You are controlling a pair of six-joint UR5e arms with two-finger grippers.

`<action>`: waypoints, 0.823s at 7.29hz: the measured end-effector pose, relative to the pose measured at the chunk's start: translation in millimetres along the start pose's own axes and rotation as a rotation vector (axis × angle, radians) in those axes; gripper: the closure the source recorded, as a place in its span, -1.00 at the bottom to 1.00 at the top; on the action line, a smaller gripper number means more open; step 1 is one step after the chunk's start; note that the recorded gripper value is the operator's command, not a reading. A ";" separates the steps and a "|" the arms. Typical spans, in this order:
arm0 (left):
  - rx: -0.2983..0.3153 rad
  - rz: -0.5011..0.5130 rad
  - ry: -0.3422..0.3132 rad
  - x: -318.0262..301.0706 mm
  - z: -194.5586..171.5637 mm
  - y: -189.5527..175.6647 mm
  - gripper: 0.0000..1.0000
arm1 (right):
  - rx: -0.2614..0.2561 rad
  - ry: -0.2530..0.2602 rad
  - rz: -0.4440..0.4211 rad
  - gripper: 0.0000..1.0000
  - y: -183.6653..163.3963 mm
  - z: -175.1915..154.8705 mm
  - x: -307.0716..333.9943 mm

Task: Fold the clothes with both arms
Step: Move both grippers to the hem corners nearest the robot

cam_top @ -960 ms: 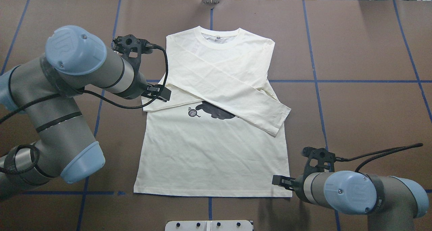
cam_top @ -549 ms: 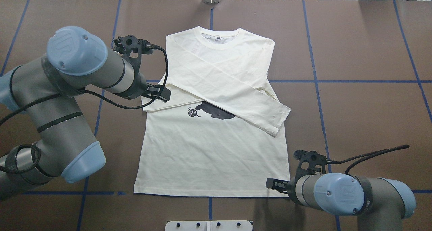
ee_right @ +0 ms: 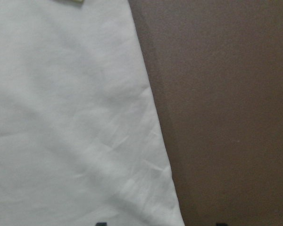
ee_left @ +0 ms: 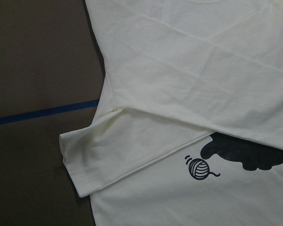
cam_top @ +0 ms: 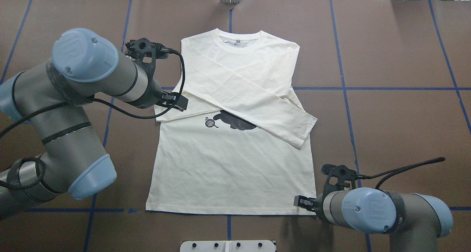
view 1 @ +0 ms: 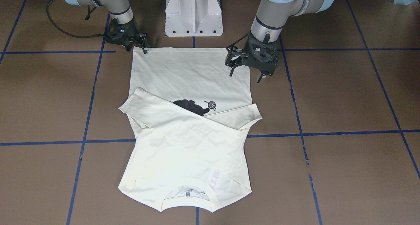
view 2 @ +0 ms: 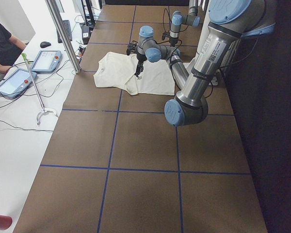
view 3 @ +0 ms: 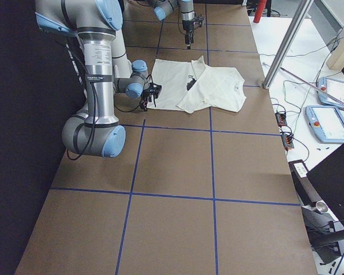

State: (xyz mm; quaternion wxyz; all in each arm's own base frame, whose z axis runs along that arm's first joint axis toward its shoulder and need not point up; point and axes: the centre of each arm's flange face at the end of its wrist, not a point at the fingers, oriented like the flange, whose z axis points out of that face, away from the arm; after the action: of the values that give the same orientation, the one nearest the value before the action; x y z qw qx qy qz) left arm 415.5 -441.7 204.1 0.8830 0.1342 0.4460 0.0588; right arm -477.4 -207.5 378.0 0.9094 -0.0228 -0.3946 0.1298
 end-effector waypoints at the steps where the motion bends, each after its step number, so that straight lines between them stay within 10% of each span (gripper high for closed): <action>1: 0.000 0.000 0.000 0.0 0.0 0.0 -1.00 | -0.006 0.001 0.001 0.80 0.1 -0.4 0.2; 6: -0.004 -0.007 -0.001 0.5 2.6 1.3 -1.00 | -0.024 -0.017 0.031 1.00 -15.6 -14.4 -2.4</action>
State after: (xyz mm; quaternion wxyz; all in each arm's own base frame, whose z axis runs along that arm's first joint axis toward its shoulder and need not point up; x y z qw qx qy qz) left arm 417.8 -440.9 205.5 0.8837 0.1310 0.4458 0.0567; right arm -465.1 -222.2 368.6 0.9034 -0.0388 -0.4036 0.1392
